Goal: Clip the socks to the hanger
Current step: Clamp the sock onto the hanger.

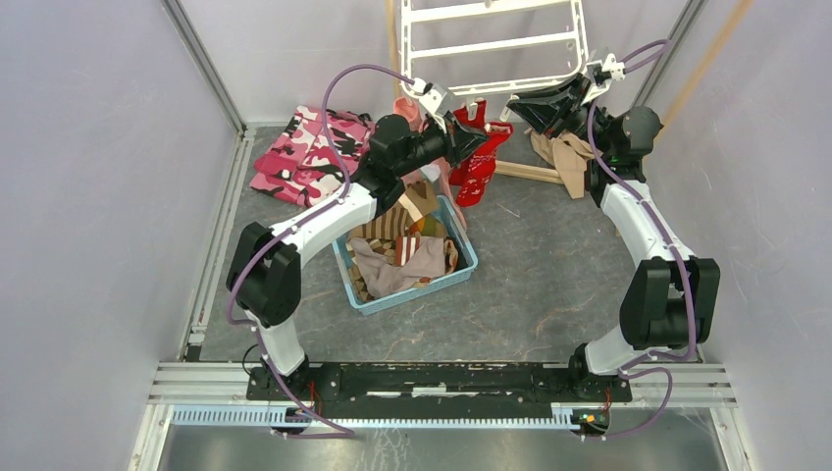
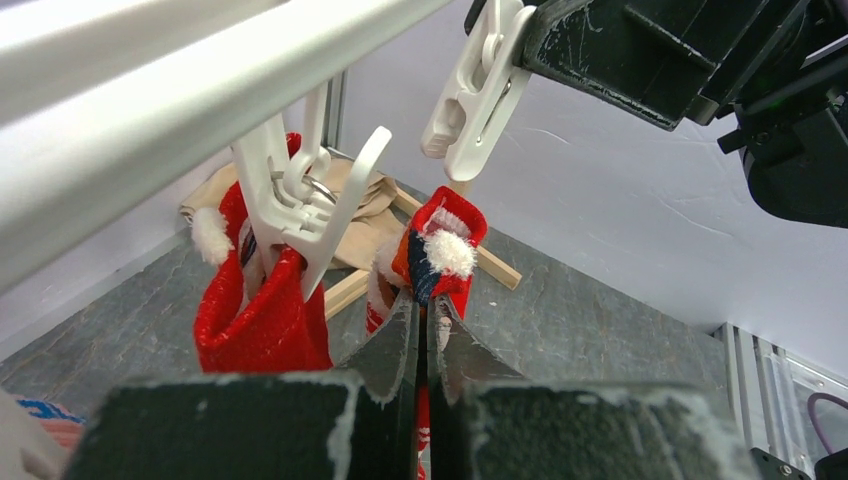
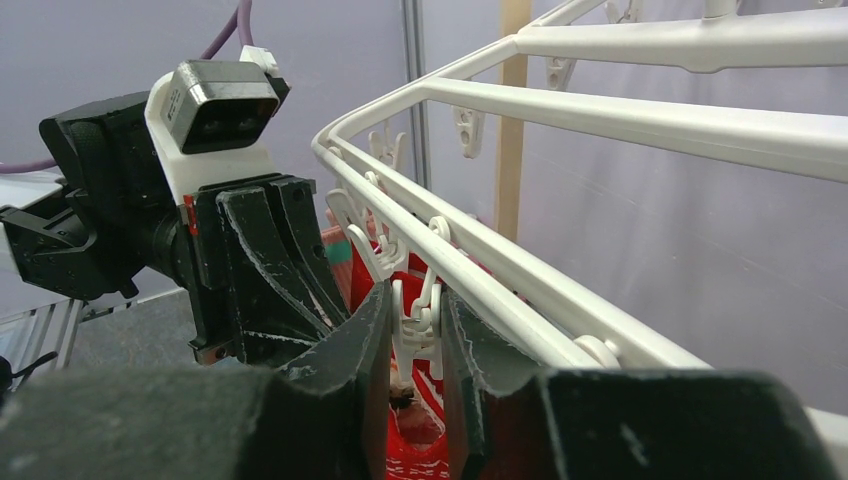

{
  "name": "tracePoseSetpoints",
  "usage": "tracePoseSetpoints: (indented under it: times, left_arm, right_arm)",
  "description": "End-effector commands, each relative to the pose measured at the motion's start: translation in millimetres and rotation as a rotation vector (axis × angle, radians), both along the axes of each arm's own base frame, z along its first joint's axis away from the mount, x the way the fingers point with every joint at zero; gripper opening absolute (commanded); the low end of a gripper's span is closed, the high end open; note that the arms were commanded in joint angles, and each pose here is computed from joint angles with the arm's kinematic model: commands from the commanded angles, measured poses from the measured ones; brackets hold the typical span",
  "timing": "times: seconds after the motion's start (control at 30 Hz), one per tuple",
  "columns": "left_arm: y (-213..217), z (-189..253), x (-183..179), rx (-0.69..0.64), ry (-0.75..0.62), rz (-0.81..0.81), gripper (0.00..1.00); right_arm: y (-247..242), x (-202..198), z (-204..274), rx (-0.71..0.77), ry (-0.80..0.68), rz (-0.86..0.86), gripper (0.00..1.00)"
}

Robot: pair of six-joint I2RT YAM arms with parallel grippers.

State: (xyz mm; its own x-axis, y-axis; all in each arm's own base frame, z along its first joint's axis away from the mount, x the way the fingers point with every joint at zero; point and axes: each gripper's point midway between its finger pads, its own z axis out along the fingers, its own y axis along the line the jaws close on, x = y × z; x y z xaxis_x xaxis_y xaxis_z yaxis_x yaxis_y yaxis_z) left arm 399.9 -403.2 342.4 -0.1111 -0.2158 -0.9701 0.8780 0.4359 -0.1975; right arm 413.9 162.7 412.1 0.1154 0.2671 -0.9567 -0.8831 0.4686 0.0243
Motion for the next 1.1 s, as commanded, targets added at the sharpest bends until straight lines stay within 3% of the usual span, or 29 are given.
tracePoseSetpoints:
  times: [0.0,1.07]
  left_arm:
    - [-2,22,1,-0.028,-0.047,0.003,0.02]
    - [-3,73,-17,-0.147,-0.083,-0.075,0.02]
  right_arm:
    - [9,-23,24,-0.009,-0.075,0.055,0.15]
    - [12,-24,18,-0.024,-0.071,0.07,0.16]
